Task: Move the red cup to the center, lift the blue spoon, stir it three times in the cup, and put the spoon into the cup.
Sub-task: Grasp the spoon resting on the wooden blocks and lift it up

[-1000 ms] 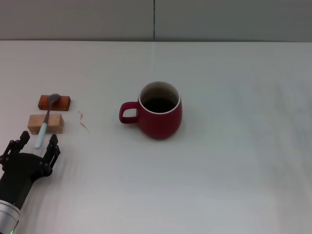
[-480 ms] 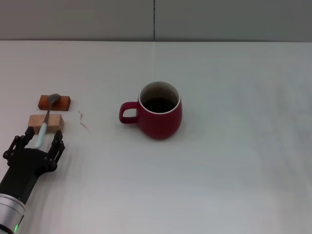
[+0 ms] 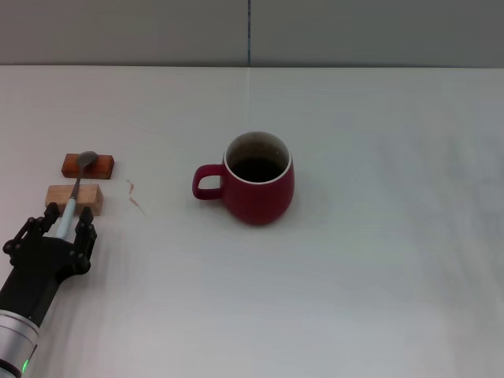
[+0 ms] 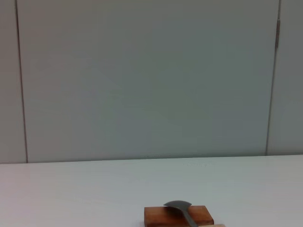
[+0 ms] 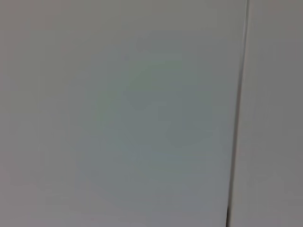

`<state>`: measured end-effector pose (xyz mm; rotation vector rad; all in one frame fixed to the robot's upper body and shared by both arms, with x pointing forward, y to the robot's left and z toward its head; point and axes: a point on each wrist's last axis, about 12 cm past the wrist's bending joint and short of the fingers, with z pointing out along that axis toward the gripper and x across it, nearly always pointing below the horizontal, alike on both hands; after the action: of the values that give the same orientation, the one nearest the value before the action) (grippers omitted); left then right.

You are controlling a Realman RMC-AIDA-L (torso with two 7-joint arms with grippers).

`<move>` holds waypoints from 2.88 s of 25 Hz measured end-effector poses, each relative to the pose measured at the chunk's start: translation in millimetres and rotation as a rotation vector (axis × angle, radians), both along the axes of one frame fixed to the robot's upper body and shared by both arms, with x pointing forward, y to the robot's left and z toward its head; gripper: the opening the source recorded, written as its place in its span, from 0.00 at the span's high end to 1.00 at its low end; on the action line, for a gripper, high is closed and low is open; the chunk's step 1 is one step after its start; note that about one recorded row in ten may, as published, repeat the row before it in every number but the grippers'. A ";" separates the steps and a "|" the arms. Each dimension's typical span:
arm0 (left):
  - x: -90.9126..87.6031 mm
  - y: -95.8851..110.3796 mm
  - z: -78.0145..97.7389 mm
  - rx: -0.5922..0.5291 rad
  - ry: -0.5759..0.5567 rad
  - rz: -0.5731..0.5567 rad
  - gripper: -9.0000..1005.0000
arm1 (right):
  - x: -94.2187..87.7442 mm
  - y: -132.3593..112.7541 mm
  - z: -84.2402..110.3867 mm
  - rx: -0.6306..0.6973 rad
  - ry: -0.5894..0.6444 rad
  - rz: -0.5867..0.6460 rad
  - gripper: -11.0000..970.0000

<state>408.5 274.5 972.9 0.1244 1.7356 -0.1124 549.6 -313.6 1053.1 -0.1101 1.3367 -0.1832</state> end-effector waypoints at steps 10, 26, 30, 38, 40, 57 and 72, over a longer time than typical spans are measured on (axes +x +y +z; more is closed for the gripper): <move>4.0 0.1 -1.3 0.004 0.010 0.001 0.52 | -0.5 -1.4 -0.3 -0.004 0.002 -0.003 0.24; 5.6 0.2 -1.9 0.003 0.014 0.019 0.66 | -0.7 -1.5 -0.5 -0.003 0.002 -0.003 0.24; 5.7 0.3 -1.9 0.003 0.014 0.019 0.66 | -0.5 -1.3 -0.3 -0.003 0.002 -0.002 0.24; 7.3 1.2 -1.2 0.007 0.007 0.019 0.66 | -0.1 -1.0 -0.1 -0.003 0.001 -0.001 0.24; 7.4 1.3 -1.2 0.007 0.007 0.020 0.67 | -0.1 -0.9 -0.1 -0.003 0.001 -0.001 0.24; 7.0 1.7 -1.7 0.009 0.011 0.021 0.77 | 0.3 -0.3 0.2 -0.004 0.000 0.002 0.24; 11.2 -1.4 -0.8 0.003 0.004 0.010 0.77 | 1.0 -0.2 0.4 -0.006 0.001 0.003 0.24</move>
<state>419.7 273.1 972.1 0.1182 1.7402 -0.1029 550.5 -313.8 1053.6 -0.1169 1.3372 -0.1845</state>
